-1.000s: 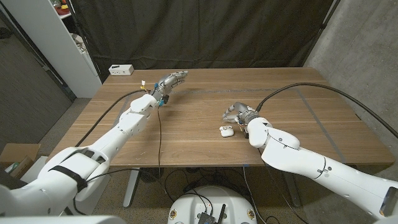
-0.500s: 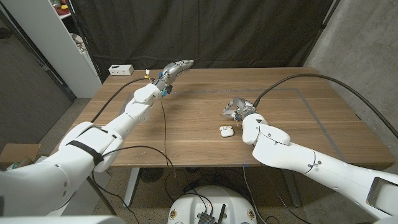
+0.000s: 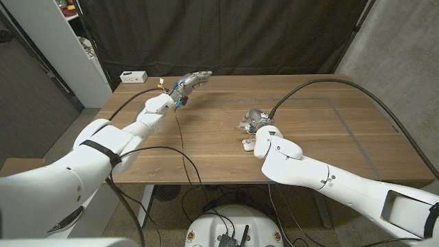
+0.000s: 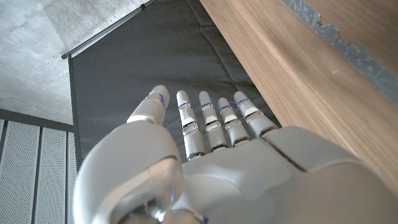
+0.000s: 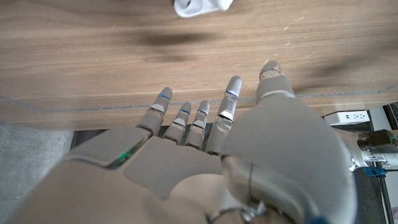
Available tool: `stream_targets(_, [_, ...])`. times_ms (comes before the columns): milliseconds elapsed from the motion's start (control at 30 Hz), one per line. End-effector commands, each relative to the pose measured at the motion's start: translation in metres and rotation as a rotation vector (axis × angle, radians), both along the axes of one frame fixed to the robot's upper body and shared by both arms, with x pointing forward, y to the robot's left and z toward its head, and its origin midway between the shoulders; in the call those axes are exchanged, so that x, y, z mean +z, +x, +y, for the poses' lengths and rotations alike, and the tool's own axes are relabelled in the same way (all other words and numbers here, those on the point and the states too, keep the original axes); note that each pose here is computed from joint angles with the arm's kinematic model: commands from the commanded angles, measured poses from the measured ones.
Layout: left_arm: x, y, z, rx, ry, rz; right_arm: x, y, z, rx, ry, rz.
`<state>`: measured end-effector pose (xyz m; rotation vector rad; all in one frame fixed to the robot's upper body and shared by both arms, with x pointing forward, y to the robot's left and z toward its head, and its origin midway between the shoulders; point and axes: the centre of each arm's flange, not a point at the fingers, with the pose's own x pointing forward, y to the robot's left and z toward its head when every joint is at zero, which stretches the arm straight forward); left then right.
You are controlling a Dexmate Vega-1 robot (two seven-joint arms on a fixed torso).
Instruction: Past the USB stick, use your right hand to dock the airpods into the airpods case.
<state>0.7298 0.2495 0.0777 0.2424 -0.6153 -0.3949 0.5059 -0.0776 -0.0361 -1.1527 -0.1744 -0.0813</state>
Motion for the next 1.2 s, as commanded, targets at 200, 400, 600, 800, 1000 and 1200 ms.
stream_targets(200, [-0.008, 0.006, 0.001, -0.003, 0.014, 0.065, -0.019, -0.013, 0.011, -0.126, 0.033, -0.006])
stream_targets(400, [-0.007, 0.008, -0.005, -0.001, 0.014, 0.08, -0.031, -0.024, 0.0, -0.128, 0.078, -0.15])
stream_targets(600, [-0.006, 0.008, -0.007, -0.006, 0.017, 0.078, -0.041, -0.025, -0.011, -0.07, 0.061, -0.229])
stream_targets(800, [-0.008, 0.006, -0.006, -0.011, 0.02, 0.062, -0.044, -0.022, -0.007, -0.086, 0.04, -0.212])
stream_targets(1000, [-0.008, 0.01, -0.005, 0.007, 0.019, 0.092, -0.047, -0.02, -0.008, -0.112, 0.058, -0.19])
stream_targets(1200, [-0.005, 0.016, -0.008, 0.037, 0.023, 0.141, -0.054, -0.018, -0.005, -0.138, 0.085, -0.148])
